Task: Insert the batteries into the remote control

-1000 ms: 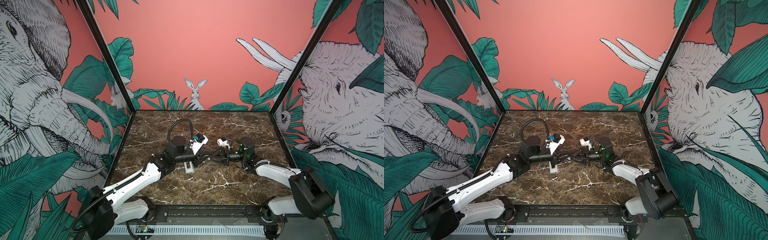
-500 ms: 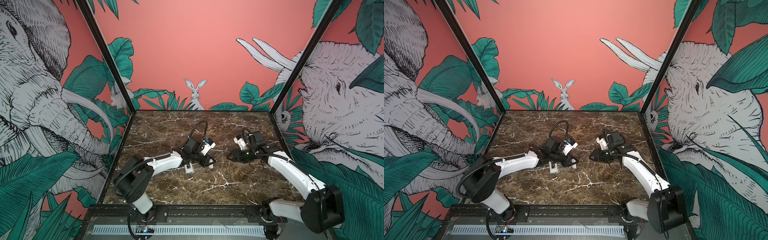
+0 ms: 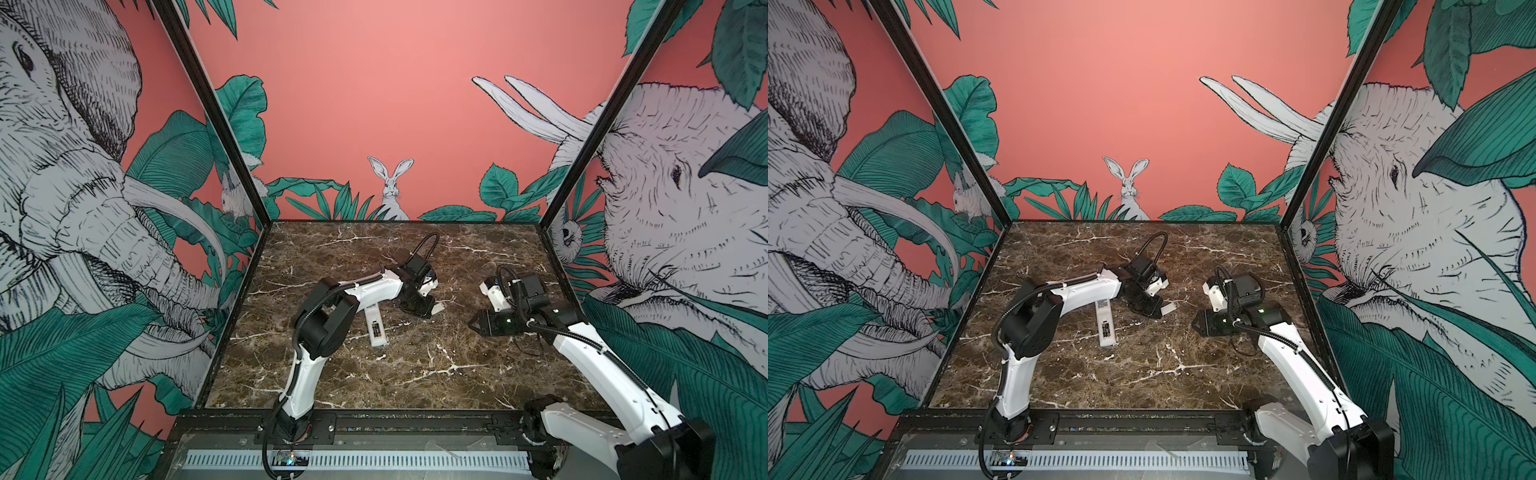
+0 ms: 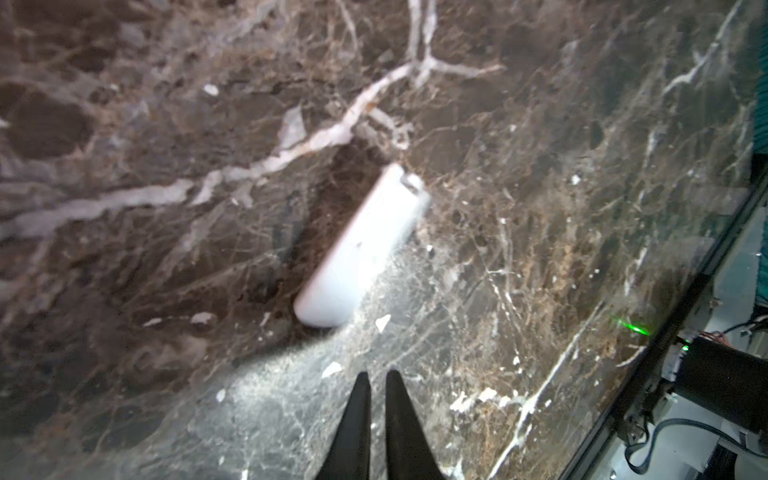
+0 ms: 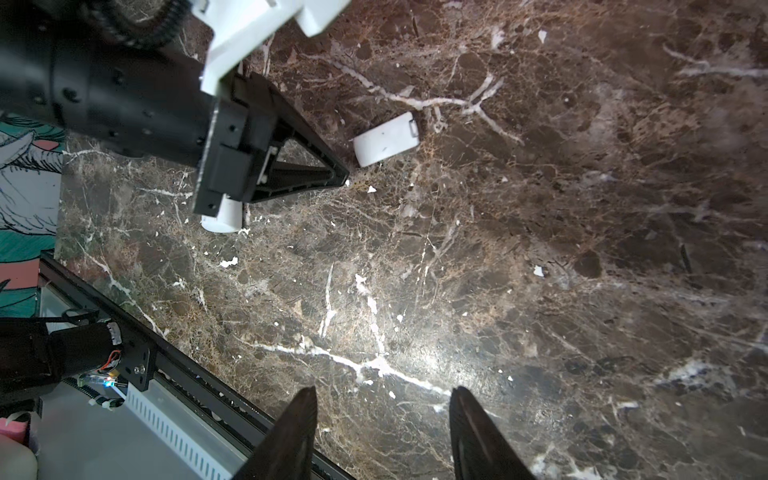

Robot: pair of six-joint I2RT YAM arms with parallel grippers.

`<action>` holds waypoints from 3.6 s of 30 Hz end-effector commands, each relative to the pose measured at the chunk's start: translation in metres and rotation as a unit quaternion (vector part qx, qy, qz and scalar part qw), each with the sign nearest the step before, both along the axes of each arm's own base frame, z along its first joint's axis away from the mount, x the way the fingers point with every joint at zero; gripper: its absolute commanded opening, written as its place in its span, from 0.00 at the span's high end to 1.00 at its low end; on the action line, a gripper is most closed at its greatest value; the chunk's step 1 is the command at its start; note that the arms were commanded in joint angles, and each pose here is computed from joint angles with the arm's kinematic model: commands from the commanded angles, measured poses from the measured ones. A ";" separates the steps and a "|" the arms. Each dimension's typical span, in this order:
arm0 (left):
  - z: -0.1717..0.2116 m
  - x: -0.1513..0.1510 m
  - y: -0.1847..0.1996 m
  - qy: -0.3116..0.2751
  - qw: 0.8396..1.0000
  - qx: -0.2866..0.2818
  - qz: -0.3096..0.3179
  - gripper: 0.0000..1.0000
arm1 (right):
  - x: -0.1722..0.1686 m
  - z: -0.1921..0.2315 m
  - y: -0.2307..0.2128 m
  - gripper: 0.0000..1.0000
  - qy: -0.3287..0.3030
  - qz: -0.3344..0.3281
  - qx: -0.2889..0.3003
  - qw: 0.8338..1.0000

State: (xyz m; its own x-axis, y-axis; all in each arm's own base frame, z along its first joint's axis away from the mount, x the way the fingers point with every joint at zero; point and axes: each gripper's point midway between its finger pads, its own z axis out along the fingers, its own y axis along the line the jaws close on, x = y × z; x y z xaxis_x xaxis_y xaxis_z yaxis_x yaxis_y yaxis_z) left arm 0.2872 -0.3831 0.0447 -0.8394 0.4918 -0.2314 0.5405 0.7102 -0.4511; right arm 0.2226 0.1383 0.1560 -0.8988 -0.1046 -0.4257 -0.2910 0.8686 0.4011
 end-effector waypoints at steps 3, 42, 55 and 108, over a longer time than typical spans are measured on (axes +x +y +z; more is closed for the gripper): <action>0.017 0.007 0.005 -0.008 0.999 0.018 0.025 0.85 | -0.003 -0.003 -0.006 0.47 -0.003 -0.006 -0.011 1.000; 0.129 -0.009 0.241 -0.197 0.960 -0.013 0.199 0.15 | 0.133 -0.132 0.123 0.25 0.079 -0.038 -0.140 0.986; 0.103 0.028 0.230 -0.167 0.954 -0.044 0.246 0.15 | 0.134 -0.141 0.125 0.48 0.048 0.008 -0.283 0.958; 0.033 0.049 0.175 -0.125 0.968 -0.120 0.181 0.01 | 0.127 -0.146 0.162 0.88 0.008 0.176 -0.231 0.957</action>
State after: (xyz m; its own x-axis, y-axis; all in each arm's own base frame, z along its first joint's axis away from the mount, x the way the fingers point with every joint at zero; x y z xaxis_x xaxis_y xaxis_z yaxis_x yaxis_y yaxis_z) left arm 0.3459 -0.2087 0.0664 -0.8568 0.0873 -0.5082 0.3837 0.7665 -0.5151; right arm 0.3708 0.2959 0.0233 -0.7988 -0.5257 -0.2924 -0.5400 0.8409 -0.0368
